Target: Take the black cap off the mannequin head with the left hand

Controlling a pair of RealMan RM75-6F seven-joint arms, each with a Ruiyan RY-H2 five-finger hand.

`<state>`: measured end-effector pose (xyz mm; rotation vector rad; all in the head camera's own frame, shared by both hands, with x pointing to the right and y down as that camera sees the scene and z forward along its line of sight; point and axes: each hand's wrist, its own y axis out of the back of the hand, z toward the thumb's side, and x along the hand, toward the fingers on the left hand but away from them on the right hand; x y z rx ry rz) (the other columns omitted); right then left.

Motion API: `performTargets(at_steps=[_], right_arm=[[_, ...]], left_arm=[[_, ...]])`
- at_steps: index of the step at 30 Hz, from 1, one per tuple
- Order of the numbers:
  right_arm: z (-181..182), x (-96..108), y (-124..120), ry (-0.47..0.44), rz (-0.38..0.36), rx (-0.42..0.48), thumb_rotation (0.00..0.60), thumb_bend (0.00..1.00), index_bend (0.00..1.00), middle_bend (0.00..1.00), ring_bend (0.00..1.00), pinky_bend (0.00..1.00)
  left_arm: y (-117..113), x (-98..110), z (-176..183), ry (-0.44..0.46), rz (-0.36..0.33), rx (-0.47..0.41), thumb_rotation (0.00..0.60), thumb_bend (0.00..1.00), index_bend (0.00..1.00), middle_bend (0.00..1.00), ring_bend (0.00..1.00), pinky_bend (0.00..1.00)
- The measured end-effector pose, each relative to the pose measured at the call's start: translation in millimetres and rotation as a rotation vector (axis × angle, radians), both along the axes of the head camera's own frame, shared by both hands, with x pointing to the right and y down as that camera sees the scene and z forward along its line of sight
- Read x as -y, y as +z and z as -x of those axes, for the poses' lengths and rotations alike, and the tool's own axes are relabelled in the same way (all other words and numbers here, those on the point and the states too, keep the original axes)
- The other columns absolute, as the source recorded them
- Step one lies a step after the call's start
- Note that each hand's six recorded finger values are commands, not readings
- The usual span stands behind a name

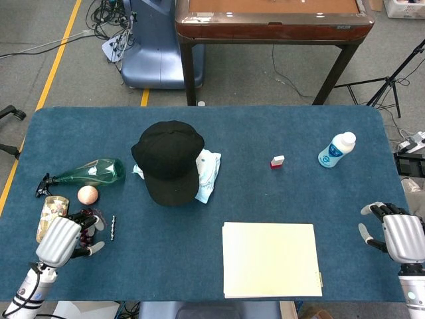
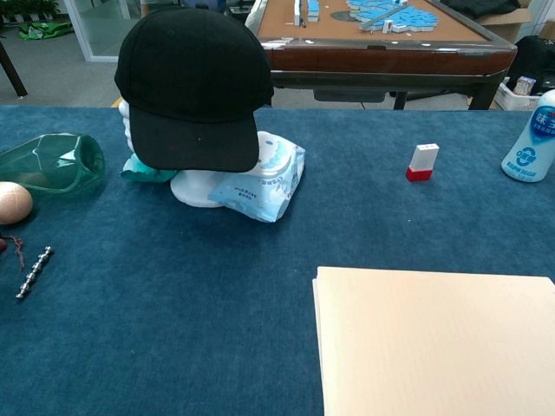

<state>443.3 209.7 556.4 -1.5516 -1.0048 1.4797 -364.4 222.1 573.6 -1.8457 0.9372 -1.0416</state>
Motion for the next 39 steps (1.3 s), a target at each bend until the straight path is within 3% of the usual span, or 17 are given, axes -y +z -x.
performTargets(at_steps=[12, 24, 39], right_arm=[[-4.3, 0.8, -5.8, 0.008, -0.014, 0.017, 0.600, 0.36, 0.44, 0.44, 0.38, 0.45], [-7.6, 2.5, -6.8, 0.018, -0.013, 0.022, 0.600, 0.35, 0.44, 0.44, 0.38, 0.45], [-13.5, 3.0, -12.1, 0.035, -0.026, 0.036, 0.600, 0.36, 0.44, 0.44, 0.38, 0.45]], left_arm=[[8.2, 18.1, -55.9, 0.121, -0.027, -0.042, 0.600, 0.00, 0.58, 0.73, 0.58, 0.75], [17.8, 29.7, -85.9, 0.126, -0.037, -0.097, 0.600, 0.00, 0.59, 0.74, 0.59, 0.75], [41.2, 41.3, -115.0, 0.120, -0.065, -0.091, 0.600, 0.00, 0.61, 0.76, 0.61, 0.76]])
